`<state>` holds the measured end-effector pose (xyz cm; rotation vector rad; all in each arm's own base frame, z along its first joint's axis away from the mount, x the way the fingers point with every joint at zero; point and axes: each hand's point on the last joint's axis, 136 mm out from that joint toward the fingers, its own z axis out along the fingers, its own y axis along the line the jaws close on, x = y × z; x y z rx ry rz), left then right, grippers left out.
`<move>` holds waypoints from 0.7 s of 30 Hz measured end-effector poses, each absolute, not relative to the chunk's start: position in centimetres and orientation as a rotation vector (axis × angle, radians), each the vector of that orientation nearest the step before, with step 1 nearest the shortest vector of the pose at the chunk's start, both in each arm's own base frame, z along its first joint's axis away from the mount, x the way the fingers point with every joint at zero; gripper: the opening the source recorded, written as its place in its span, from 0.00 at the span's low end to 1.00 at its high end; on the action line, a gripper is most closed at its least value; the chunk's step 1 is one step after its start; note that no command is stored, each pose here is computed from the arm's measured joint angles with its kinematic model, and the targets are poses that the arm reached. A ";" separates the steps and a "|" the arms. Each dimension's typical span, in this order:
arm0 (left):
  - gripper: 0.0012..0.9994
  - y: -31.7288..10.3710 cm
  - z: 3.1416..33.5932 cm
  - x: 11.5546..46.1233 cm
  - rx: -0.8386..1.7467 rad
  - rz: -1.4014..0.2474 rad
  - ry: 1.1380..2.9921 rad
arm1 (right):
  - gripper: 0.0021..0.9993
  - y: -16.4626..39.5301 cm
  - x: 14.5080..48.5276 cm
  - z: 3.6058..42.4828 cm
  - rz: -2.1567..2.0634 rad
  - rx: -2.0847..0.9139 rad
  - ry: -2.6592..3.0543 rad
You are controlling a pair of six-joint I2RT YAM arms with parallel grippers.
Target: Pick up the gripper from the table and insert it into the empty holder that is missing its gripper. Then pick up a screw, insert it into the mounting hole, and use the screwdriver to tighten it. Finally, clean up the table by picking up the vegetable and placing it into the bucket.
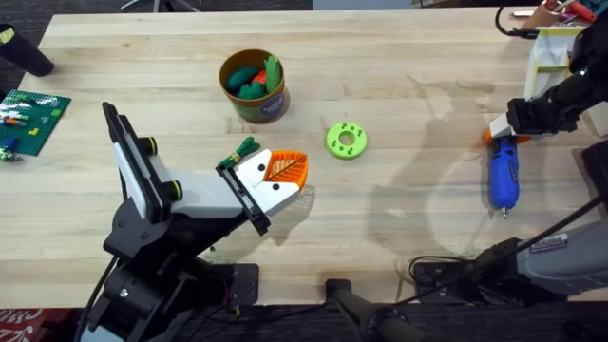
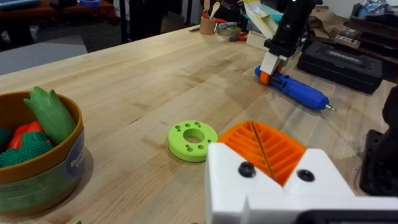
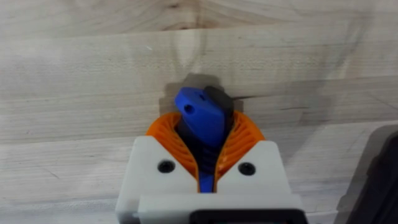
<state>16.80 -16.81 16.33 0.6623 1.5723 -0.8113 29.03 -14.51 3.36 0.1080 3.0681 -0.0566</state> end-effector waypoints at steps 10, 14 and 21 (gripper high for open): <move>0.00 -16.8 16.3 16.8 0.661 -0.811 1.572 | 0.09 -14.6 29.1 3.4 -0.059 0.210 3.058; 0.00 -16.8 16.3 16.8 0.661 -0.812 1.572 | 0.09 -14.6 29.1 3.4 -0.059 0.225 3.057; 0.00 -16.8 16.3 16.8 0.662 -0.811 1.572 | 0.09 -14.7 29.2 3.4 -0.064 0.335 3.040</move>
